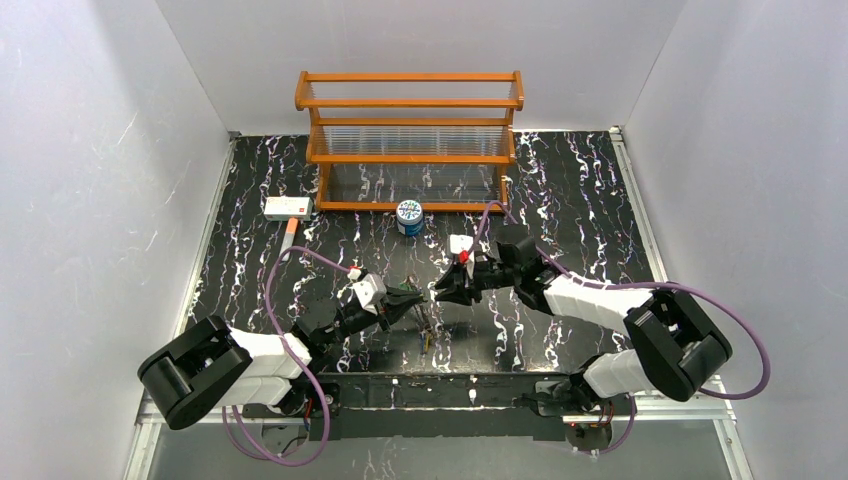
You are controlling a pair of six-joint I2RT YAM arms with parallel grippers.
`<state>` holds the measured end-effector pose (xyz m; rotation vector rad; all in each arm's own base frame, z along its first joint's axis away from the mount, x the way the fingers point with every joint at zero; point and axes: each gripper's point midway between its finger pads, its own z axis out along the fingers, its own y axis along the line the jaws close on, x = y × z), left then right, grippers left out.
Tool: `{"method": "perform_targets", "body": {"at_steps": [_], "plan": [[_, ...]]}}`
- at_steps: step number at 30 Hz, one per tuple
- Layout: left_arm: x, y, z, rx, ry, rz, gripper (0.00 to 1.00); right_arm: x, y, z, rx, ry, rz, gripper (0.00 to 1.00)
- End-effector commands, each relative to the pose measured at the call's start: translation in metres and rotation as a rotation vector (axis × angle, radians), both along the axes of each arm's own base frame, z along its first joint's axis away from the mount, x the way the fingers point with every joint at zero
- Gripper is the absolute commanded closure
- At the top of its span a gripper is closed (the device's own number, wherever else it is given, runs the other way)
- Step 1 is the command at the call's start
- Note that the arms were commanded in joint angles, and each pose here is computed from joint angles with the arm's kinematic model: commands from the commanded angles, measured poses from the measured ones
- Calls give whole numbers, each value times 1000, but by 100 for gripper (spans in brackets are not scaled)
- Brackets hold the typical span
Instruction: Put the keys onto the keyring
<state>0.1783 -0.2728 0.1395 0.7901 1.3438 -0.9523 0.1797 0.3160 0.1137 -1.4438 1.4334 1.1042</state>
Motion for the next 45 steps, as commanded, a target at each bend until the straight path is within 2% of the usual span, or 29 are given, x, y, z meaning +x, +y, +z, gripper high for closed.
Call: {"method": "perform_targets", "body": {"at_steps": [1,14,24,26,29,39,41,45], "plan": [[-1,-1,19,-53,-53,-7,100,3,7,37,135,-56,24,61],[-1,0,19,-55,-54,-6,100,-4,22,44,218,38,117,69],[1,-1,17,-50,-48,0,100,-10,24,40,224,75,157,70],[1,0,18,-50,-49,1,100,-11,25,40,230,78,168,79],[1,0,17,-51,-45,3,100,-11,26,39,229,79,175,99],[9,5,20,-64,-43,56,100,0,18,34,135,9,99,99],[9,4,23,-72,-46,58,95,11,15,31,91,-7,37,99],[12,4,32,-92,-57,68,73,26,7,29,9,-51,-47,99]]}}
